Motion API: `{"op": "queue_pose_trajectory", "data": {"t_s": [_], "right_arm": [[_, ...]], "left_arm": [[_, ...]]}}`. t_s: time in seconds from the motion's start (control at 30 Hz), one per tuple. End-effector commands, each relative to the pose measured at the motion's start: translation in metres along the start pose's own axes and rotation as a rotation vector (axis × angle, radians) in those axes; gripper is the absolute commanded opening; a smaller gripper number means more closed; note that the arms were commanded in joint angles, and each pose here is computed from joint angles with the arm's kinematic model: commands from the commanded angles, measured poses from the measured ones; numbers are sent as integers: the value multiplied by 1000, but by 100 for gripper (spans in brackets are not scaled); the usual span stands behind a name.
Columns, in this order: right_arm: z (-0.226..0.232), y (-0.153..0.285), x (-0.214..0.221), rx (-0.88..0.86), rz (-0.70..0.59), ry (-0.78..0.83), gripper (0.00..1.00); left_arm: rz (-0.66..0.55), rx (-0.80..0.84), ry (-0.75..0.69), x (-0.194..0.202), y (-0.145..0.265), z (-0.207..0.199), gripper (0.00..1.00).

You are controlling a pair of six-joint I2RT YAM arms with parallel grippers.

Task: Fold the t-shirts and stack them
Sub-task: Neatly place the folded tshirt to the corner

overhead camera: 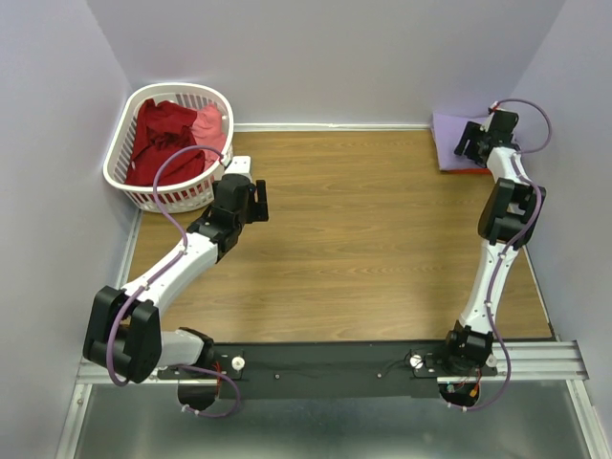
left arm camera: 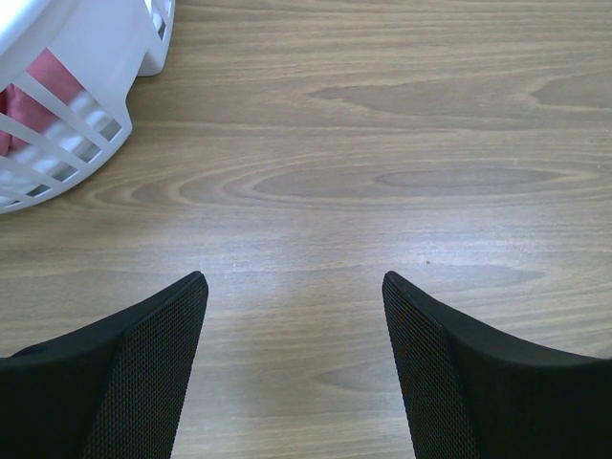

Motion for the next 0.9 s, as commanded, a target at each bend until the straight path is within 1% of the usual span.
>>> {"op": "queue_pose_trajectory", "data": {"t_s": [0.0,0.07,0.13,0.23,0.4,0.43,0.53,0.6,0.87], "right_arm": [[24,-10,72,-124,193,-7,76],[29,-6,74,-107,192,29,77],[29,-2,65,-90,171,30,77],[23,9,36,-11,94,37,79],[8,38,-21,151,-64,20,80],[-1,42,-29,199,-92,16,80],[-22,49,-44,251,-134,-45,78],[-33,48,-45,260,-135,-78,75],[-81,38,-33,301,-109,-180,72]], "left_arm": [[-20,-20,-5,-6,2,2,81],[-26,-15,-3,-8,3,1,81],[-29,-11,-5,-9,4,0,82],[-36,-15,-6,-10,7,1,82],[-39,-16,-3,-11,7,1,82],[-37,-17,-4,-10,7,1,82],[-37,-12,-6,-11,7,0,82],[-36,-12,-6,-10,6,0,82],[-28,-13,-10,-8,5,-1,82]]}}
Point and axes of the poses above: each gripper's point midway between its finger pads, its own y axis back along the fingers, its own z axis along the line the jaws close on, x = y × z, the point moved 1 cm from there along y, back along the fingers, and after that the axes turned 10 degrees about -y, right-handed, at the moved point
